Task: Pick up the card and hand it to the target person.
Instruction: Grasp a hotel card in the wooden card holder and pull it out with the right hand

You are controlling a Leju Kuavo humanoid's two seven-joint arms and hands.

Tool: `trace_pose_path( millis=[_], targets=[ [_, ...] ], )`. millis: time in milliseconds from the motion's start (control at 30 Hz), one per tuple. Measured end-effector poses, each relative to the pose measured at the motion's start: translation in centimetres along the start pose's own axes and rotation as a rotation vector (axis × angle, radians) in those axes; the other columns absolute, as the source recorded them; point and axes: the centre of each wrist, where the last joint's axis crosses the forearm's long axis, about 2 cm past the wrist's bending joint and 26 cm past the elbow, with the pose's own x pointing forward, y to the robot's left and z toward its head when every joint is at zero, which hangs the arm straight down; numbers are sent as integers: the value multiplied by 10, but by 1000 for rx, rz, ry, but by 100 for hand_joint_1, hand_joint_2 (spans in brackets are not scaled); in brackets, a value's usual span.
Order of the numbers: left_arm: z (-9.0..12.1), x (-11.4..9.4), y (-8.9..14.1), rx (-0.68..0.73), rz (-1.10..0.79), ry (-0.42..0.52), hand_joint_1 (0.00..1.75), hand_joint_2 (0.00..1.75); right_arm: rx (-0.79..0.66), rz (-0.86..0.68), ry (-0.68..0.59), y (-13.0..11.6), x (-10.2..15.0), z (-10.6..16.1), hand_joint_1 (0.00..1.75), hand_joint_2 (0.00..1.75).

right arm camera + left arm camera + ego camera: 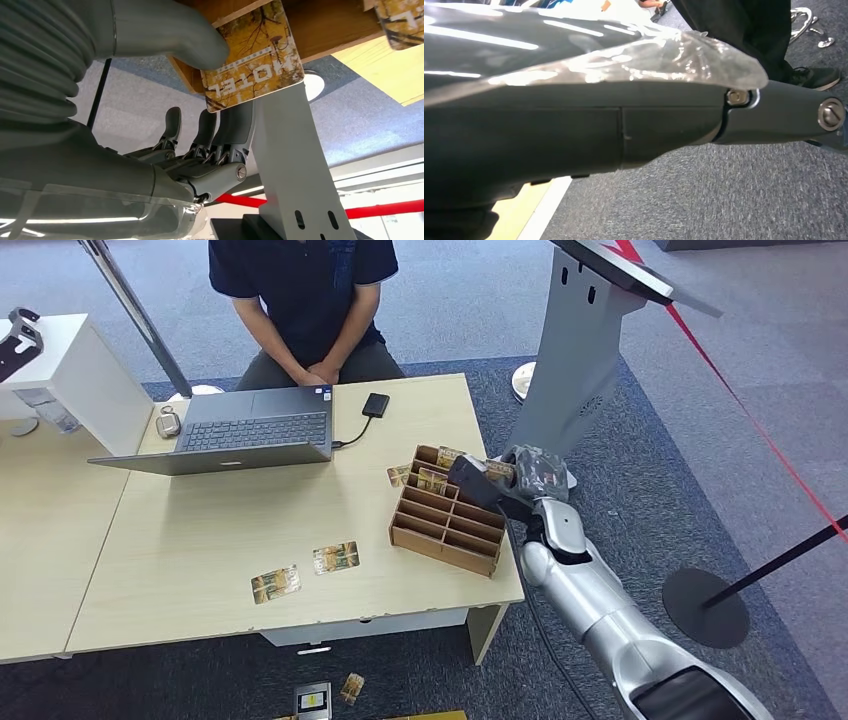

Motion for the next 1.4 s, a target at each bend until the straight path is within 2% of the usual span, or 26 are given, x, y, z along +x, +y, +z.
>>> trace_pose_path(
  millis=[567, 733, 933, 1400],
  targets=[
    [0, -1, 0, -1, 6, 6, 0, 0, -2, -52, -19, -2, 6, 0, 86, 175],
    [0, -1, -1, -1, 5, 6, 0, 0, -8, -65, -20, -5, 8, 0, 97, 175],
    [0, -1, 0, -1, 5, 6, 0, 0, -15, -69, -25, -7, 9, 0, 125, 175],
    [1, -2, -1, 0, 5, 7, 0, 0, -14, -76, -34, -7, 12, 1, 137, 175]
  ],
)
